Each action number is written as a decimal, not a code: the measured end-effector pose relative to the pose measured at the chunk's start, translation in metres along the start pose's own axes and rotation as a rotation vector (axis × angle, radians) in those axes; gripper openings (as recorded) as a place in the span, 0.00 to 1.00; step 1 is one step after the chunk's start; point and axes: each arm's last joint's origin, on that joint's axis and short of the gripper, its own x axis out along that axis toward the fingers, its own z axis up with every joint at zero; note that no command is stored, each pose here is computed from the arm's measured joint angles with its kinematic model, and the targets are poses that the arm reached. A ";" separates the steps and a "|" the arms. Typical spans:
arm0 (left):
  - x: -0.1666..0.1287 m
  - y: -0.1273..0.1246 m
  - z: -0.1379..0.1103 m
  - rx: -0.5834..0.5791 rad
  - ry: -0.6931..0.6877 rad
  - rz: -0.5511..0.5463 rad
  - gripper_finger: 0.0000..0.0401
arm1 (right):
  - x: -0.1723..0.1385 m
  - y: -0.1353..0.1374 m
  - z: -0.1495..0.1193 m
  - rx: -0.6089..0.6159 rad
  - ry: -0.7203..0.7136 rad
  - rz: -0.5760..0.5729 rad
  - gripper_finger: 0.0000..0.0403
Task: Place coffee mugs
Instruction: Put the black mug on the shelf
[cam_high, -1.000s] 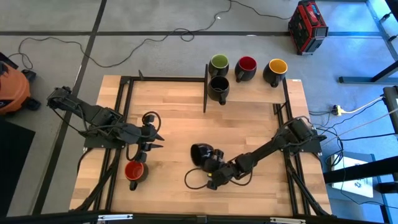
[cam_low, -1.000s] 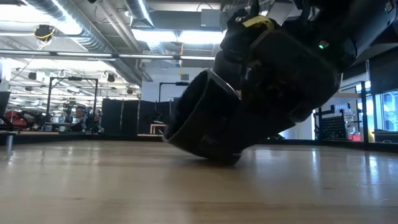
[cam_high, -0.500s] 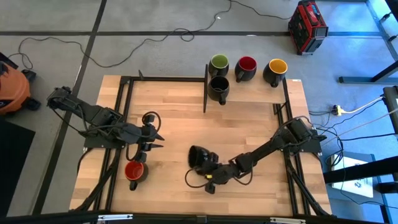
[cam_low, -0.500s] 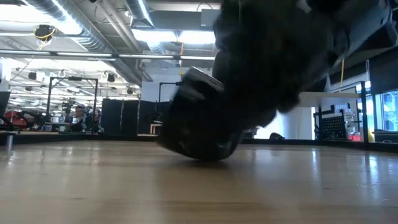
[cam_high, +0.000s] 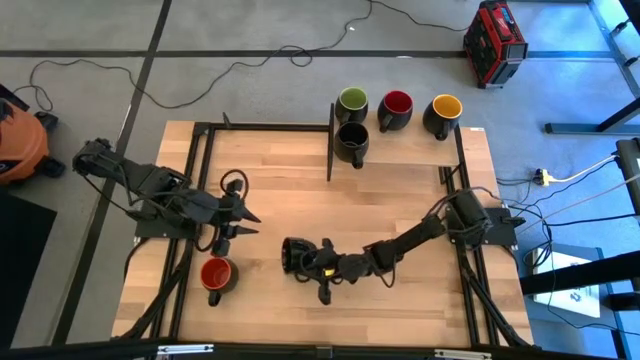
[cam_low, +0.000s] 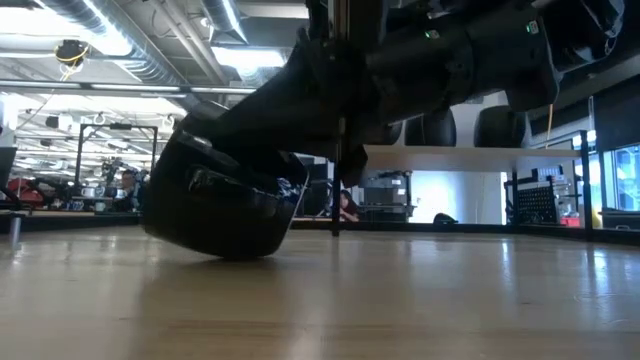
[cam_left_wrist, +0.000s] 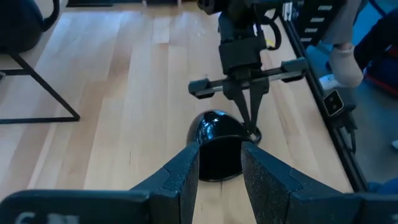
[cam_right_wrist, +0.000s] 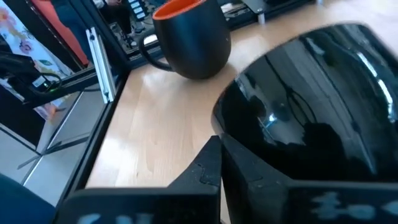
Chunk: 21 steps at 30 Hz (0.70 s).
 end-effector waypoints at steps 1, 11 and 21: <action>0.000 0.000 0.000 0.000 0.002 0.000 0.29 | 0.000 0.000 -0.001 -0.001 0.004 -0.002 0.00; 0.043 0.005 -0.027 0.039 0.159 0.077 0.31 | -0.011 0.005 0.014 0.000 0.057 -0.009 0.00; 0.113 -0.005 -0.041 0.291 0.196 0.010 0.47 | -0.018 0.007 0.023 0.005 0.073 -0.057 0.12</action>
